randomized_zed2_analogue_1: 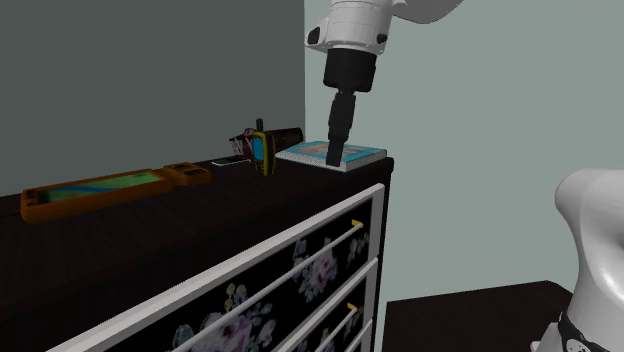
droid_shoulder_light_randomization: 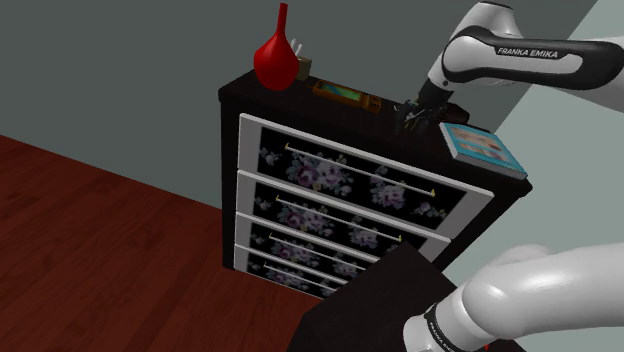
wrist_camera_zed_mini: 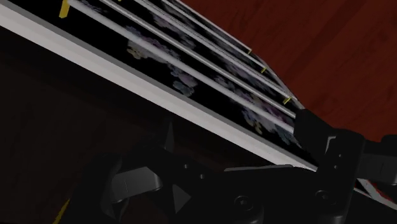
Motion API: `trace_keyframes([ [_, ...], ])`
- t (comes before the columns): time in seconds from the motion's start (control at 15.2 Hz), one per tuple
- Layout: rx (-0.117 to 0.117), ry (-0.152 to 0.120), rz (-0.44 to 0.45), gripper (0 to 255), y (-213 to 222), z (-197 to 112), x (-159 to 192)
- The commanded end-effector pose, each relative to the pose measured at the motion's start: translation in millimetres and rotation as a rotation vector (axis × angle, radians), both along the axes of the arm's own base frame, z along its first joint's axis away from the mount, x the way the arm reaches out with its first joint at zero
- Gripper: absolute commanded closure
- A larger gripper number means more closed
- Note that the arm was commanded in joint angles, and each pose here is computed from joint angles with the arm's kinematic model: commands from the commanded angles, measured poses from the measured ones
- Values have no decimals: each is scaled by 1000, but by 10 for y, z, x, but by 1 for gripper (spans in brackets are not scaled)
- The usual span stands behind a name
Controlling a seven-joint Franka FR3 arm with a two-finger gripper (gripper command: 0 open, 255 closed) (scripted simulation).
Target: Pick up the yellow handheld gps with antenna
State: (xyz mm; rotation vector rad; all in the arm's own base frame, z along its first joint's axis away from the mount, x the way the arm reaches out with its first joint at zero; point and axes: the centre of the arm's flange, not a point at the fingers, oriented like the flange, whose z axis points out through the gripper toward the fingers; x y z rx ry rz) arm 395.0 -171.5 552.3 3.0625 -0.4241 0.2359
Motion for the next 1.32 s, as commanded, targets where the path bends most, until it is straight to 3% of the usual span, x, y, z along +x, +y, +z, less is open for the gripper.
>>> trace_keyframes([
  [0.0,-23,-15,-14,0,-199,-33,108],
  [1.12,-207,-131,-133,0,-1927,113,863],
  [1.25,-215,-136,-138,0,-2007,77,892],
])
